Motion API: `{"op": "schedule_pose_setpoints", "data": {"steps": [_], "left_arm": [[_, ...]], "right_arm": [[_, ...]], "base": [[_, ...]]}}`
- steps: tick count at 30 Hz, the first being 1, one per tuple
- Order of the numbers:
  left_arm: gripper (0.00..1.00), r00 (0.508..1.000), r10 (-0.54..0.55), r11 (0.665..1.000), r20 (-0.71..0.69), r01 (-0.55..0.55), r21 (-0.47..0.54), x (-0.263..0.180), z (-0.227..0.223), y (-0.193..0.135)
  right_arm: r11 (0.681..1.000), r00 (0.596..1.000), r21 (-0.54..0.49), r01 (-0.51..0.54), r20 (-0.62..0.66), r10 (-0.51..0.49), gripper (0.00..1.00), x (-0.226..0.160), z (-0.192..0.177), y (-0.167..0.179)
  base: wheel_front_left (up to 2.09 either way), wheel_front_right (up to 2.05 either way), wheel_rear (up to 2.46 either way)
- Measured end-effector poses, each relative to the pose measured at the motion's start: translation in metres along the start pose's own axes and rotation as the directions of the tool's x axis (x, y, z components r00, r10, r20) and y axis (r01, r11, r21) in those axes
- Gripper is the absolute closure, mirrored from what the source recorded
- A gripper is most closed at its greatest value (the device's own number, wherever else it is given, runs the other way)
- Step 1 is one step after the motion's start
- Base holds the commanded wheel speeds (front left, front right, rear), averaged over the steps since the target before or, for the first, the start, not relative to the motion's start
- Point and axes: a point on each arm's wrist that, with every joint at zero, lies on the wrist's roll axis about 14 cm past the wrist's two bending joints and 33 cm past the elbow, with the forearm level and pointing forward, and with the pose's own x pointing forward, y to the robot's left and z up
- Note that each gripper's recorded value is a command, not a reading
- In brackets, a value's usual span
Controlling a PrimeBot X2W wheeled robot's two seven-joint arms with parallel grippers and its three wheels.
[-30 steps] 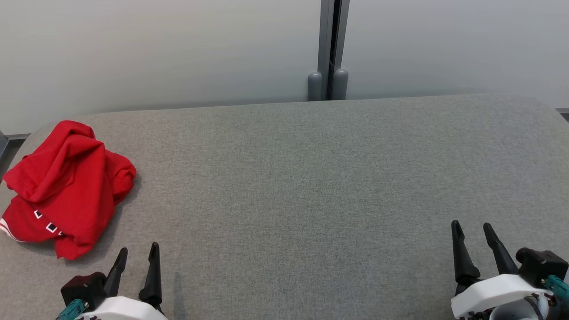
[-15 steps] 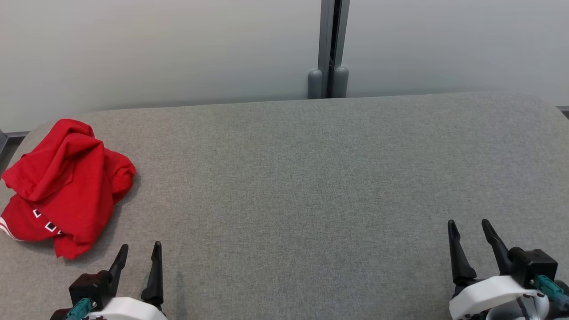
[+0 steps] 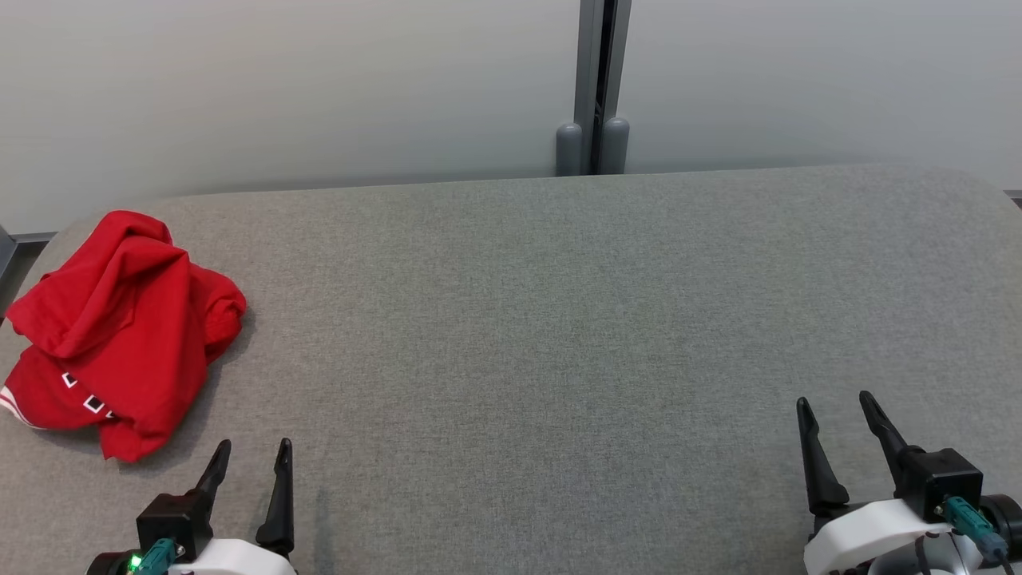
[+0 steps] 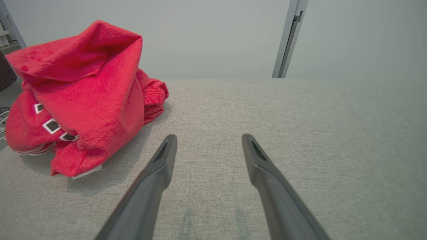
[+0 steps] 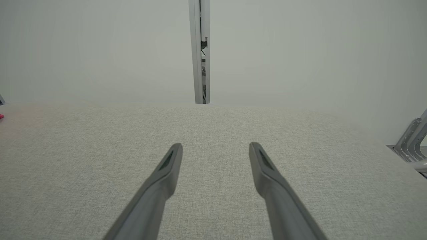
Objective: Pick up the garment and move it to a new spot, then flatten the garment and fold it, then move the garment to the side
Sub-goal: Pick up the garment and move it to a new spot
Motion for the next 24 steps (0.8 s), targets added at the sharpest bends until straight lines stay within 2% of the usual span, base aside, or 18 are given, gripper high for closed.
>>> {"op": "schedule_pose_setpoints", "data": {"steps": [6, 15, 19, 24], "left_arm": [[0.0, 0.999, 0.032, 0.999, 0.006, -0.032, 0.023, -0.005, 0.0, 0.01], [0.0, 0.988, 0.156, 0.988, 0.0, -0.156, 0.005, -0.028, -0.004, 0.048], [0.0, 0.974, 0.228, 0.974, -0.002, -0.228, -0.007, -0.045, -0.006, 0.07], [0.0, 0.942, 0.337, 0.941, -0.013, -0.337, -0.018, -0.072, -0.011, 0.101]], "right_arm": [[0.999, 0.999, -0.021, -0.046, 0.0, 0.046, 0.0, 0.007, 0.0, 0.013], [0.983, 0.983, -0.005, -0.182, -0.021, 0.182, 0.0, 0.024, -0.007, 0.06], [0.963, 0.963, -0.003, -0.268, -0.031, 0.268, 0.0, 0.034, -0.011, 0.09], [0.921, 0.921, -0.001, -0.388, -0.037, 0.388, 0.0, 0.045, -0.013, 0.135]], "base": [[0.0, 0.0, 0.0], [0.0, 0.0, 0.0], [0.0, 0.0, 0.0], [0.0, 0.0, 0.0]]}}
